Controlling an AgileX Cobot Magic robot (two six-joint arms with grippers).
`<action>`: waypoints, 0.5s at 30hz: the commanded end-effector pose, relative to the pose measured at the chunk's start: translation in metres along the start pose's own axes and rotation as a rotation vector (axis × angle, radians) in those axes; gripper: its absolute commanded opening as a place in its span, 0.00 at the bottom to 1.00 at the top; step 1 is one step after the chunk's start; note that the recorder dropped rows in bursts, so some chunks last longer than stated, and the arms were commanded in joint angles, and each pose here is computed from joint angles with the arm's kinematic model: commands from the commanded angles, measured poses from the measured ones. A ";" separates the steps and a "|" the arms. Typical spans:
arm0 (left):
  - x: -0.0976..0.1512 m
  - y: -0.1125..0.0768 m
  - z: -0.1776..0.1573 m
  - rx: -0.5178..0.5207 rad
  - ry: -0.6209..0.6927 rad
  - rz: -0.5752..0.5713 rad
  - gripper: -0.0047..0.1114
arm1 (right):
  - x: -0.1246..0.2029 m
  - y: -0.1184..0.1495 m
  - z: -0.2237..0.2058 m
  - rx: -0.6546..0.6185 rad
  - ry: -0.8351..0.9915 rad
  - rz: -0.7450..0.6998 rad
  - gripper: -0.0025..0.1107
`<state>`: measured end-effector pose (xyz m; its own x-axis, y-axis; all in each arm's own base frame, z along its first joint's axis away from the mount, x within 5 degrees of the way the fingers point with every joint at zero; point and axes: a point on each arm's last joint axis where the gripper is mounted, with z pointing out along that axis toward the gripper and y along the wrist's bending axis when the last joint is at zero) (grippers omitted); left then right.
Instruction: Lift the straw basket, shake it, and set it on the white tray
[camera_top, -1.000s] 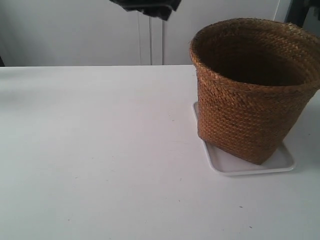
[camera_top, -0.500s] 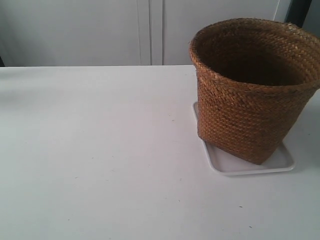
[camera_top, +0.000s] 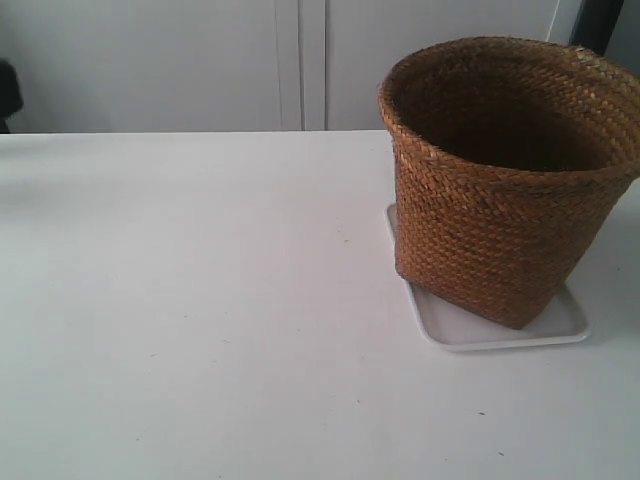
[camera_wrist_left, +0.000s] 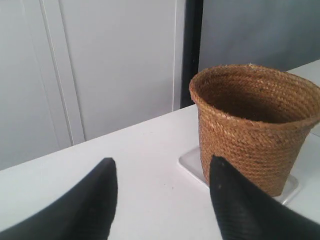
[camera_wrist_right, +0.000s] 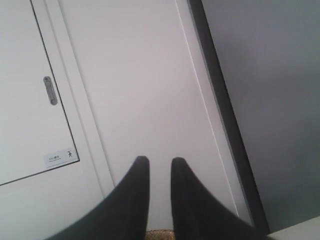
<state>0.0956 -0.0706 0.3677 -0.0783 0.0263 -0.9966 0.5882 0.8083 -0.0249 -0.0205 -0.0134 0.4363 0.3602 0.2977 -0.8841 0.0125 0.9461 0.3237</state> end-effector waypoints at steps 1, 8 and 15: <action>0.031 0.000 -0.023 0.015 -0.088 -0.026 0.55 | 0.007 -0.010 -0.033 0.043 0.009 0.014 0.13; 0.087 0.001 -0.034 0.025 -0.142 -0.001 0.55 | 0.020 -0.023 -0.055 0.146 0.128 0.002 0.12; 0.136 0.000 -0.032 0.038 -0.195 0.097 0.55 | 0.036 -0.031 -0.057 0.233 0.271 0.003 0.12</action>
<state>0.0618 -0.0483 0.2451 0.0572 -0.0180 -0.9982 0.6137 0.7893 0.0210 -0.0623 -0.0246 0.3811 0.1434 0.3511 -0.9253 0.2048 0.9042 0.3748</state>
